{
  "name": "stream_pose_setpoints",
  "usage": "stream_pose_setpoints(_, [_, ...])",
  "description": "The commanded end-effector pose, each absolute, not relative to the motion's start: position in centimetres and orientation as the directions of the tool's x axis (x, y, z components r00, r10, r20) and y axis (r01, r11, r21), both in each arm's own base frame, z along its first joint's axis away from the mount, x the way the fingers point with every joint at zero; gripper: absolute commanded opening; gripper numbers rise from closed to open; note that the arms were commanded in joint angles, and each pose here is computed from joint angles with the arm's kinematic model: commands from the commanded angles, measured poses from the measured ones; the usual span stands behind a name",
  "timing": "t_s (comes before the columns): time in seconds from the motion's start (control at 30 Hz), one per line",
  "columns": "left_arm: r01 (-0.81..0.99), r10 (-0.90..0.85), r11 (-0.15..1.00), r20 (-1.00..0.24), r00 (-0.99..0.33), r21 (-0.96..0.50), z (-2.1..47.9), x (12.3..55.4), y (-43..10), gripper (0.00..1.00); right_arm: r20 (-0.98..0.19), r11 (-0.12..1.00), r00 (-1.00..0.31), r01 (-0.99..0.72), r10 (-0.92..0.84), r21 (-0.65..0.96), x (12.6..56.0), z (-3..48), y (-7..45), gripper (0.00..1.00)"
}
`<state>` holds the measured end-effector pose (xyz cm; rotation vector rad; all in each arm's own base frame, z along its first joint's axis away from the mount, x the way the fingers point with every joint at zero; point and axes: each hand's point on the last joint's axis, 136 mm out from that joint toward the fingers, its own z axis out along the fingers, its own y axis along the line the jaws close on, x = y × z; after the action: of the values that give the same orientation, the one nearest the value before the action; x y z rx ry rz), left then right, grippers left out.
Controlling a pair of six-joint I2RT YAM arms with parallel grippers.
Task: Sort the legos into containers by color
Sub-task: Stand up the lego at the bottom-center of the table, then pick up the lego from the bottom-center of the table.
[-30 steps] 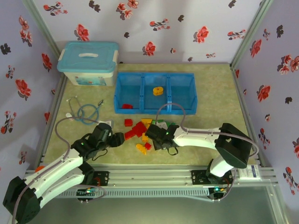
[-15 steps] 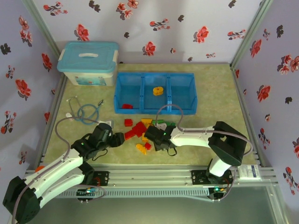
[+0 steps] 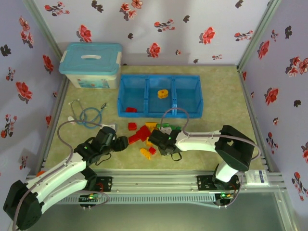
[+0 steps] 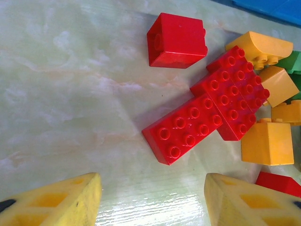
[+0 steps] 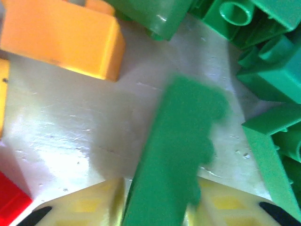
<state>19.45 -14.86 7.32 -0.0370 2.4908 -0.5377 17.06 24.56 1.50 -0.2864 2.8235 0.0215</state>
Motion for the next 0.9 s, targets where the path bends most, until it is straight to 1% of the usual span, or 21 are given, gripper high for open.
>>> stream_pose_setpoints(0.0, [0.086,-0.157,0.918,-0.555,-0.817,-0.386,7.5,19.9,-14.9,0.59,-0.303,0.986,-0.938,-0.153,-0.166,-0.067,17.2,1.7,22.7,0.33])
stream_pose_setpoints(0.13, [0.089,-0.153,0.919,-0.557,-0.816,-0.383,7.6,20.0,-15.1,0.59,-0.324,0.989,-0.934,-0.139,-0.151,-0.058,17.3,2.8,22.5,0.27])
stream_pose_setpoints(0.27, [0.094,-0.148,0.92,-0.56,-0.815,-0.38,7.8,20.2,-15.2,0.59,-0.344,0.99,-0.929,-0.129,-0.138,-0.05,17.4,3.7,22.2,0.23])
stream_pose_setpoints(0.37, [0.099,-0.142,0.921,-0.561,-0.815,-0.377,7.9,20.3,-15.4,0.59,-0.35,0.991,-0.927,-0.124,-0.133,-0.047,17.5,4.0,22.1,0.22])
stream_pose_setpoints(0.47, [0.1,-0.141,0.921,-0.561,-0.815,-0.376,8.0,20.4,-15.4,0.59,-0.351,0.991,-0.927,-0.123,-0.132,-0.048,17.4,4.0,22.0,0.27])
stream_pose_setpoints(0.67, [0.099,-0.141,0.921,-0.561,-0.816,-0.376,8.0,20.4,-15.4,0.59,-0.35,0.992,-0.928,-0.119,-0.128,-0.049,17.5,3.9,21.9,0.26])
stream_pose_setpoints(0.7, [0.101,-0.14,0.921,-0.561,-0.816,-0.376,7.9,20.4,-15.4,0.59,-0.35,0.992,-0.928,-0.118,-0.128,-0.048,17.5,3.9,21.9,0.27])
stream_pose_setpoints(0.77, [0.098,-0.143,0.921,-0.559,-0.817,-0.377,7.9,20.3,-15.4,0.59,-0.35,0.992,-0.928,-0.115,-0.125,-0.05,17.5,3.8,21.8,0.35])
stream_pose_setpoints(0.87, [0.097,-0.143,0.921,-0.561,-0.816,-0.376,7.8,20.2,-15.3,0.59,-0.352,0.992,-0.928,-0.109,-0.122,-0.059,17.6,3.6,21.4,0.38])
